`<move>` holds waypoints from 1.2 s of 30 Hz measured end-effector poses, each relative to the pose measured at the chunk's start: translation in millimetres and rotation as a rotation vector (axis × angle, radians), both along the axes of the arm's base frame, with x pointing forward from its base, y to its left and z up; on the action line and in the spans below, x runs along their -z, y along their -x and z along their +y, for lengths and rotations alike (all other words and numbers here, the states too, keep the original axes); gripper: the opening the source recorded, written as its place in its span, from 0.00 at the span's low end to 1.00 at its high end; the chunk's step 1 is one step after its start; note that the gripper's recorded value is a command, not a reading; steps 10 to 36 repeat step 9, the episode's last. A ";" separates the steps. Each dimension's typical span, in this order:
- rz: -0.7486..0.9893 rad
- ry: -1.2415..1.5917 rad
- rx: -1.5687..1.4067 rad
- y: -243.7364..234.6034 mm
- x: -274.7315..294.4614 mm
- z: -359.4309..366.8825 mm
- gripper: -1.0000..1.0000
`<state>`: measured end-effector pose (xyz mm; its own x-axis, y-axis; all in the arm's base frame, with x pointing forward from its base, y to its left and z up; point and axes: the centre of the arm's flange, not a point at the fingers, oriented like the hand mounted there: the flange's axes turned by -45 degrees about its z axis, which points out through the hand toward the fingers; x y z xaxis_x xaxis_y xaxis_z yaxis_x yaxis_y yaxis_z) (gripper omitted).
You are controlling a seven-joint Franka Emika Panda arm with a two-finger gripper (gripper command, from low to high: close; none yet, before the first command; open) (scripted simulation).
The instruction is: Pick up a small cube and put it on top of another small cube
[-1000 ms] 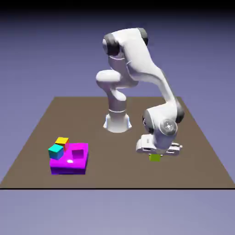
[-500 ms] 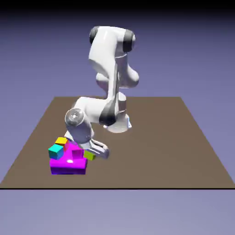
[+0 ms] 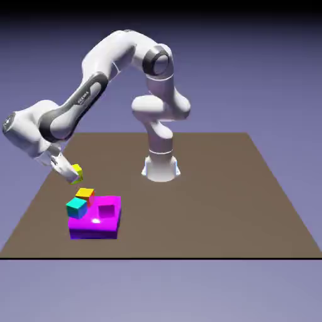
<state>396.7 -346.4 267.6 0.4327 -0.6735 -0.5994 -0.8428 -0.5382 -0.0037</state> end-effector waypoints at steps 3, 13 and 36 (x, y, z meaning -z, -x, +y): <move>0.001 0.001 0.001 9.5 30.0 13.3 1.00; 0.003 0.002 -0.001 -6.2 -28.7 -11.5 1.00; 0.003 0.002 -0.001 -6.2 -28.7 -11.5 1.00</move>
